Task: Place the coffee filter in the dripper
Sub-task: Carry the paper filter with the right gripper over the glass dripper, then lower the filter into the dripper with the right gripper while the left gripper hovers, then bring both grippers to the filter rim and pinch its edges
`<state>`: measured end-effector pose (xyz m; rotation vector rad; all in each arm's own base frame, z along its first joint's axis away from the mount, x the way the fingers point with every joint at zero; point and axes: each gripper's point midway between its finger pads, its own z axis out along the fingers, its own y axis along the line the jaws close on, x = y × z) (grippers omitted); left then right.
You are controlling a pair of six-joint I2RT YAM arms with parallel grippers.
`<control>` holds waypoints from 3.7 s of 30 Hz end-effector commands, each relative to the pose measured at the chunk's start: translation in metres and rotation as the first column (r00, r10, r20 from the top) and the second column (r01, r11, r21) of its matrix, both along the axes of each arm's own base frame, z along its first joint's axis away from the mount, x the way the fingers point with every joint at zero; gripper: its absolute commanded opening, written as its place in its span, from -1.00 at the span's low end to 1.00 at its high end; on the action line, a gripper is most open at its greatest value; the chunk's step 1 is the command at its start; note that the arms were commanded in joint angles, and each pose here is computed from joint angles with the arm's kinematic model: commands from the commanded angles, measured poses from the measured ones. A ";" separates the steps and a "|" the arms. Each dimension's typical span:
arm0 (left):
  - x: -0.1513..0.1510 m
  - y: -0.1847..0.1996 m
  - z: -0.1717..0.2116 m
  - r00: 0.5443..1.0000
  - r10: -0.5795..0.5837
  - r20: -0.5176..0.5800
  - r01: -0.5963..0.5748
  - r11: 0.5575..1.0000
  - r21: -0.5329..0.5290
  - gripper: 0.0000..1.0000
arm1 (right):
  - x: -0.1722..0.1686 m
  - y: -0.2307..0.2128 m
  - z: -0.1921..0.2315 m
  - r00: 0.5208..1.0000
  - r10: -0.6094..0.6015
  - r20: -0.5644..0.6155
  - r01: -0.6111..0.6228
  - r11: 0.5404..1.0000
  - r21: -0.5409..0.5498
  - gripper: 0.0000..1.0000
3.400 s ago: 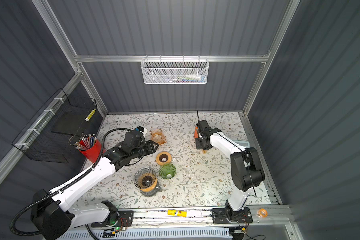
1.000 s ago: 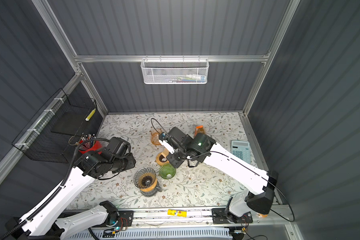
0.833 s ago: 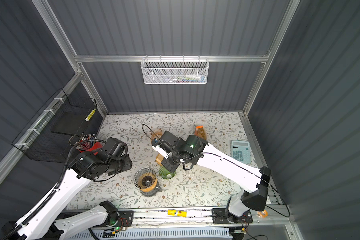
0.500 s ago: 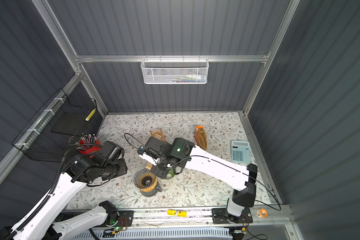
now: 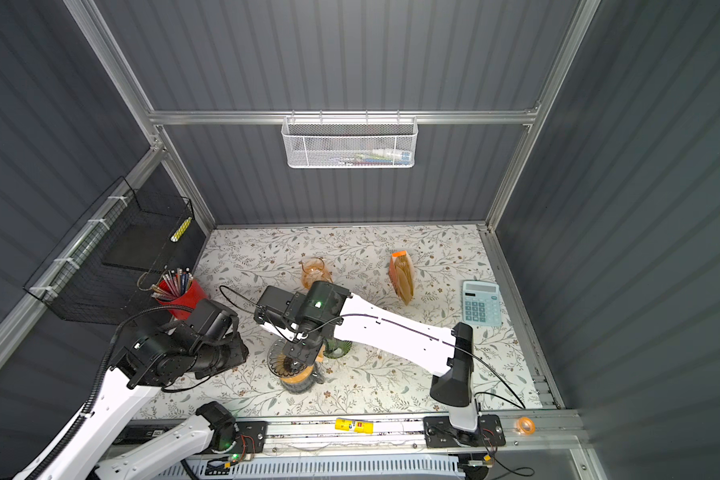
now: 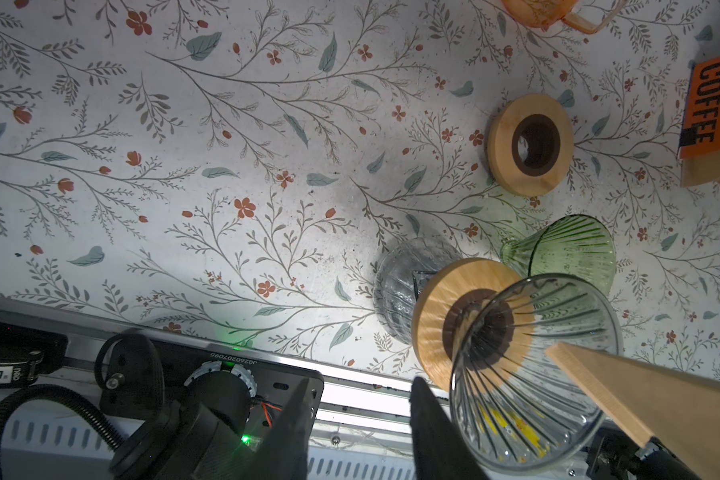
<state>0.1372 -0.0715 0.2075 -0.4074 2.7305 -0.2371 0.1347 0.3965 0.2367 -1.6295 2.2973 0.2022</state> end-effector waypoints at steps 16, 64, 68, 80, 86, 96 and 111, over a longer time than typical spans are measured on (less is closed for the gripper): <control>-0.001 -0.001 0.001 0.999 -0.029 0.040 0.030 0.999 -0.025 -0.17 | -0.004 0.005 -0.011 0.998 -0.056 -0.029 0.053 0.995 -0.090 -1.00; 0.030 -0.124 0.040 0.919 -0.389 0.071 0.391 0.868 -0.308 -0.46 | 0.087 -0.020 0.016 0.919 -0.303 -0.253 0.385 0.829 0.404 -0.74; 0.025 -0.123 0.028 0.919 -0.392 0.032 0.383 0.872 -0.307 -0.47 | 0.089 -0.018 0.015 0.922 -0.298 -0.246 0.377 0.832 0.406 -0.74; 0.011 -0.112 0.010 0.921 -0.388 -0.036 0.362 0.886 -0.291 -0.50 | 0.086 -0.015 0.011 0.921 -0.284 -0.266 0.373 0.839 0.397 -0.74; 0.004 -0.104 0.010 0.927 -0.371 -0.045 0.344 0.893 -0.290 -0.50 | 0.074 -0.006 0.007 0.924 -0.239 -0.297 0.345 0.857 0.383 -0.74; -0.003 -0.098 0.000 0.929 -0.362 -0.077 0.328 0.902 -0.280 -0.50 | 0.048 0.005 -0.003 0.934 -0.178 -0.309 0.283 0.896 0.341 -0.66; -0.006 -0.092 -0.001 0.937 -0.342 -0.074 0.309 0.909 -0.278 -0.54 | 0.031 0.011 -0.017 0.957 -0.145 -0.253 0.215 0.936 0.279 -0.67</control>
